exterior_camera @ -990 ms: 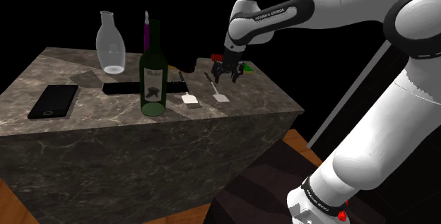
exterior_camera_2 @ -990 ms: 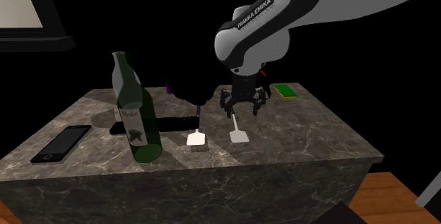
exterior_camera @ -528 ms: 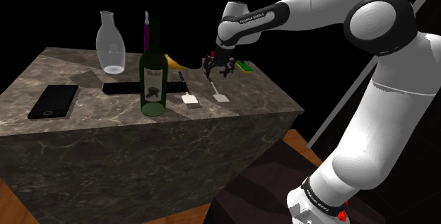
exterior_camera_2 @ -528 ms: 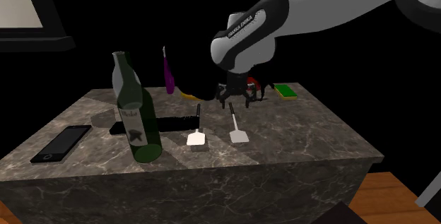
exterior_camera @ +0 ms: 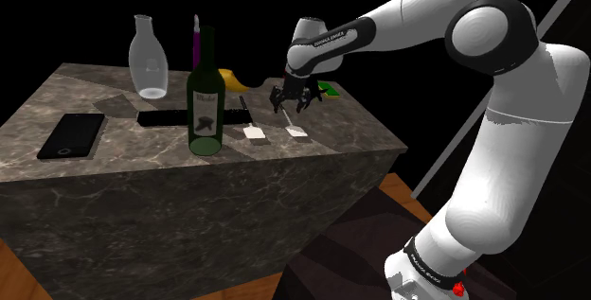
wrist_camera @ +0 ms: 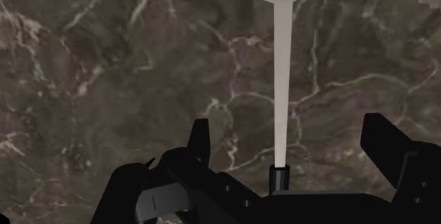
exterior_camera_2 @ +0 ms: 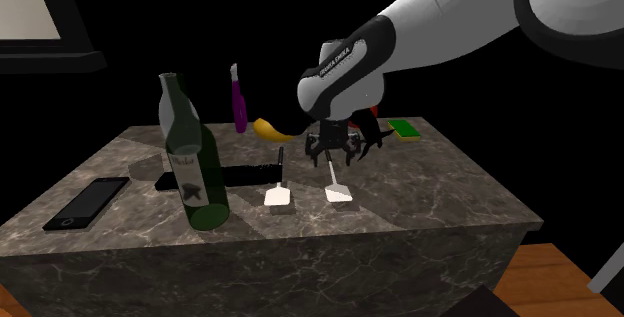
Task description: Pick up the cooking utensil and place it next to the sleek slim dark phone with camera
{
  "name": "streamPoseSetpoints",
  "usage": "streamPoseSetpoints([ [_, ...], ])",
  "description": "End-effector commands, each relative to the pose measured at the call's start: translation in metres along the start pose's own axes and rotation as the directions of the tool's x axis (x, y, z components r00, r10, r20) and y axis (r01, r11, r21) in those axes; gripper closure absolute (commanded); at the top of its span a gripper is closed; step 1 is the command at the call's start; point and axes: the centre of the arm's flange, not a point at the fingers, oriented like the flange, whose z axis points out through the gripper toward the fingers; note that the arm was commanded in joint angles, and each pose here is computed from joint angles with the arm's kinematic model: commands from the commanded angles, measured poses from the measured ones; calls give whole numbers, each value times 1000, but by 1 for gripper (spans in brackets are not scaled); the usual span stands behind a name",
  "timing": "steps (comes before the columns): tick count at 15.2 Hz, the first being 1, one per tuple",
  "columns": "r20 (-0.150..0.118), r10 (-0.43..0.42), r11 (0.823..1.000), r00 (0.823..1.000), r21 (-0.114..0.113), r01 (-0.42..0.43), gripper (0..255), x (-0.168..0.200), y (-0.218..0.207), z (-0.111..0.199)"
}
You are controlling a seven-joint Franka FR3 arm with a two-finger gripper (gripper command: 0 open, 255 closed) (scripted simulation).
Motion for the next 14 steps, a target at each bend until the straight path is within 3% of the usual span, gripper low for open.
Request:
streamPoseSetpoints([
  [1,1,-1,1000,1000,0,1,0,0,0,3],
  [6,1,-1,1000,1000,0,1,0,0,0,3],
  [7,1,-1,1000,1000,0,1,255,0,0,3],
  [14,1,-1,1000,1000,0,1,255,0,0,3],
])
